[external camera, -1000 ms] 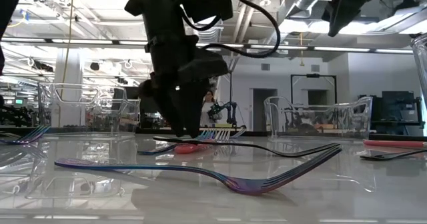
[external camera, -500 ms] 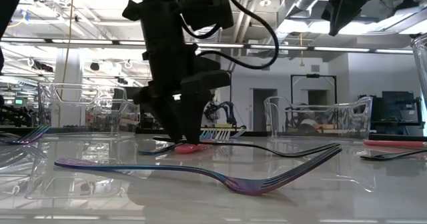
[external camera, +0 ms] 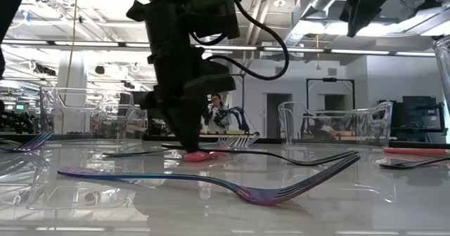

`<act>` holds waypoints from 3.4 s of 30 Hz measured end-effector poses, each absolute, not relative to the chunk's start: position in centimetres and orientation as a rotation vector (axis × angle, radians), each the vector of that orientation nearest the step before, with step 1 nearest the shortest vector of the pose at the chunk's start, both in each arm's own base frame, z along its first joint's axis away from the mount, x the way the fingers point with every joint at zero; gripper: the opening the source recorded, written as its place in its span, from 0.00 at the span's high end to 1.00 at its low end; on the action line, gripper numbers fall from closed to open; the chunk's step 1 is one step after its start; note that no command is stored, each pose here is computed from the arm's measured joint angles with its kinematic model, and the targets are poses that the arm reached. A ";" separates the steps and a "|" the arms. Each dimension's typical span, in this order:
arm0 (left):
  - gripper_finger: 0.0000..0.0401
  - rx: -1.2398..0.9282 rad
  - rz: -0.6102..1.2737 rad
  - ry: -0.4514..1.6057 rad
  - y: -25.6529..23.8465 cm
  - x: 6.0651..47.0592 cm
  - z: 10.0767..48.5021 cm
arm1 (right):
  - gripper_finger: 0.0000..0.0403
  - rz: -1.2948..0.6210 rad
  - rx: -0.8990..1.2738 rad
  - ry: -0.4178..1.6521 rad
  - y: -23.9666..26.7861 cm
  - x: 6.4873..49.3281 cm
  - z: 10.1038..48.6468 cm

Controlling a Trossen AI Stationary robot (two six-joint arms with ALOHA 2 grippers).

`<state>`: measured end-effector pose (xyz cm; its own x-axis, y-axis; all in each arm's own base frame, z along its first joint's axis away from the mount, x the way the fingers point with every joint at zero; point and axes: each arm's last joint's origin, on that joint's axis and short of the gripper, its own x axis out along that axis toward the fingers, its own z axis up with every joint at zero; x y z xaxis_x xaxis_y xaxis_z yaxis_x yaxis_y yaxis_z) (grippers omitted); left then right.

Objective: Sort silverware by color (type)
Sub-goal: Put the blue fork into the left transparent bin, then put the pink fork into the bottom right transparent bin

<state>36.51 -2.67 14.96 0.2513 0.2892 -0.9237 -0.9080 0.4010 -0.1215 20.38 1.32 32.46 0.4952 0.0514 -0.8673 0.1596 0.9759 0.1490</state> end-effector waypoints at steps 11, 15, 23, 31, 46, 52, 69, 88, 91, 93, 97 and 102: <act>0.99 -0.607 1.052 0.656 4.5 31.4 26.7 | 0.60 -0.035 0.296 0.909 3.5 21.5 32.7; 1.00 -0.659 1.027 0.562 7.7 27.0 31.7 | 0.60 -0.033 0.329 0.857 4.1 21.9 32.9; 1.00 -0.714 1.279 0.565 12.0 18.4 33.4 | 0.60 -0.115 0.392 0.605 4.0 24.7 34.0; 1.00 -0.926 1.247 0.521 12.8 15.4 26.6 | 0.60 -0.118 0.434 0.521 4.0 28.3 32.8; 0.80 -1.026 1.381 0.501 13.2 13.8 23.1 | 0.60 -0.070 0.461 0.592 3.9 31.3 31.2; 0.67 -0.944 1.397 0.542 13.2 13.7 23.8 | 0.60 -0.055 0.464 0.606 4.0 31.2 31.1; 0.62 -0.618 0.605 0.433 7.3 19.3 30.2 | 0.60 -0.106 0.443 0.761 3.6 30.3 29.9; 0.62 -0.745 0.428 0.721 -0.7 34.8 20.5 | 0.60 -0.025 0.198 1.167 4.5 21.8 31.1; 0.62 -0.785 0.508 0.795 -1.7 36.7 20.4 | 0.60 -0.013 0.188 1.146 4.3 20.8 31.9; 0.62 -0.801 0.562 0.830 -2.4 37.9 20.2 | 0.60 -0.014 0.205 1.125 4.3 20.1 32.4; 0.62 -0.766 0.618 0.847 -3.8 39.9 19.8 | 0.60 -0.031 0.259 1.071 4.6 18.7 33.4; 0.62 -0.712 0.747 0.896 -4.7 40.6 17.7 | 0.60 -0.091 0.342 1.015 5.3 17.4 34.1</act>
<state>40.60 -4.68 17.70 0.4192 0.2628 -0.8690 -0.8077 0.5452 -0.2247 17.44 5.34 34.14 0.5291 0.0830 -0.8445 0.2320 0.9431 0.2381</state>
